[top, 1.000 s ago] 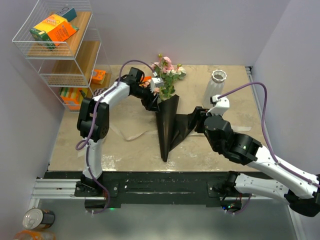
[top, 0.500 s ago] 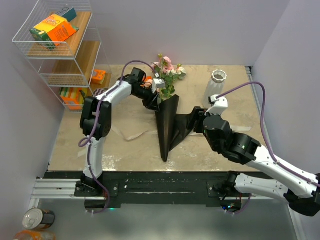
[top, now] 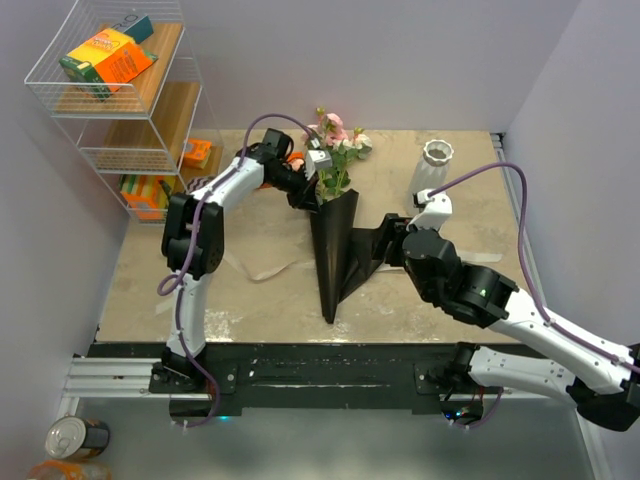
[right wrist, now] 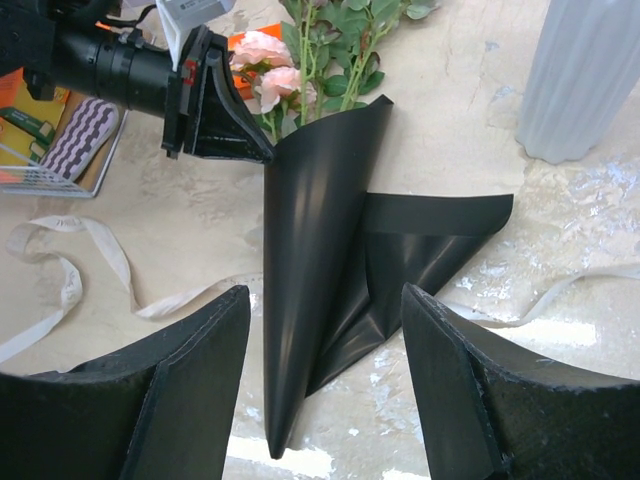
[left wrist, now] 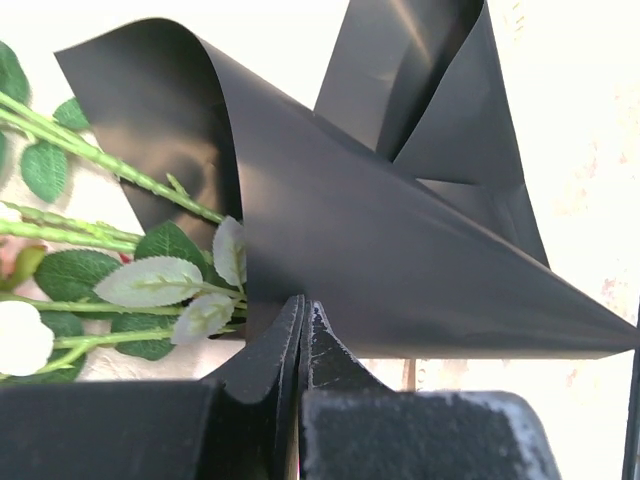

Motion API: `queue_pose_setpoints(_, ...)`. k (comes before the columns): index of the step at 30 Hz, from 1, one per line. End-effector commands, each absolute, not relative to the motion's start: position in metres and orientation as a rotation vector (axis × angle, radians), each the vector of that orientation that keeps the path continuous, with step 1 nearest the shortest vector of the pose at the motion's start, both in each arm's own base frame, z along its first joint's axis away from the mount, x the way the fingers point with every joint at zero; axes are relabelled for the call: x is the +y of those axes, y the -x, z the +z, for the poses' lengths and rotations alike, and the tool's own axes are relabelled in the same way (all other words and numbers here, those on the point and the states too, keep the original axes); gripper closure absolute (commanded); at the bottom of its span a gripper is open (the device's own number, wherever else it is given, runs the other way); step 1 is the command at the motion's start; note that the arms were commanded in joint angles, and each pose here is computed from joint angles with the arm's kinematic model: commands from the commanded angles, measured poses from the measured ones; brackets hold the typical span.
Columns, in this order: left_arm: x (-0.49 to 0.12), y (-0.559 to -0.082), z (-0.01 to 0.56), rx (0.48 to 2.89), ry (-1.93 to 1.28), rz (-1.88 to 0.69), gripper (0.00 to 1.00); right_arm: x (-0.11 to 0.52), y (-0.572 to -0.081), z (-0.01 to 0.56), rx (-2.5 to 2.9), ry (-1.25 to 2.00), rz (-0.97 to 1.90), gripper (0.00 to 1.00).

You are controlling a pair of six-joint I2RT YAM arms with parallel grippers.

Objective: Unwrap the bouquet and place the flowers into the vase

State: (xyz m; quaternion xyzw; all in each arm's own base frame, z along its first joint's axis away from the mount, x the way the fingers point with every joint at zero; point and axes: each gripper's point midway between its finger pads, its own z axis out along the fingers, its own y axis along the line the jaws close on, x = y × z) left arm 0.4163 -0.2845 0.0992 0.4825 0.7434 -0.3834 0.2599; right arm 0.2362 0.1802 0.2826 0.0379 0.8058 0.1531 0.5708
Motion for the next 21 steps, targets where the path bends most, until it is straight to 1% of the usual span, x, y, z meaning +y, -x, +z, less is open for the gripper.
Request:
queue_pose_setpoints(1, -0.292, -0.424, 0.122, 1.951, -1.307, -1.047, 1.0, 0.184, -0.239, 0.301, 1.847, -0.093, 0.398, 0.35)
queue_pose_setpoints(8, -0.293, -0.422, 0.134, 1.926, -1.321, -1.057, 1.0, 0.182, -0.238, 0.301, 1.844, -0.092, 0.395, 0.35)
queue_pose_setpoints(9, -0.293, -0.425, 0.131, 1.932, -1.32, -1.052, 0.89, 0.182, -0.238, 0.302, 1.843, -0.093, 0.398, 0.35)
queue_pose_setpoints(10, -0.291, -0.421, 0.128, 1.934, -1.343, -1.067, 0.62, 0.182, -0.237, 0.302, 1.843, -0.094, 0.402, 0.35)
queue_pose_setpoints(13, -0.291, -0.421, 0.12, 1.937, -1.363, -1.114, 0.48, 0.181, -0.237, 0.3, 1.844, -0.096, 0.405, 0.35)
queue_pose_setpoints(16, -0.29, -0.424, 0.114, 1.935, -1.374, -1.141, 0.45, 0.182, -0.236, 0.298, 1.849, -0.093, 0.409, 0.35)
queue_pose_setpoints(20, -0.289, -0.425, 0.106, 1.932, -1.387, -1.17, 0.46, 0.183, -0.236, 0.299, 1.847, -0.093, 0.415, 0.35)
queue_pose_setpoints(21, -0.287, -0.426, 0.105, 1.924, -1.392, -1.171, 0.47, 0.184, -0.236, 0.298, 1.848, -0.092, 0.416, 0.35)
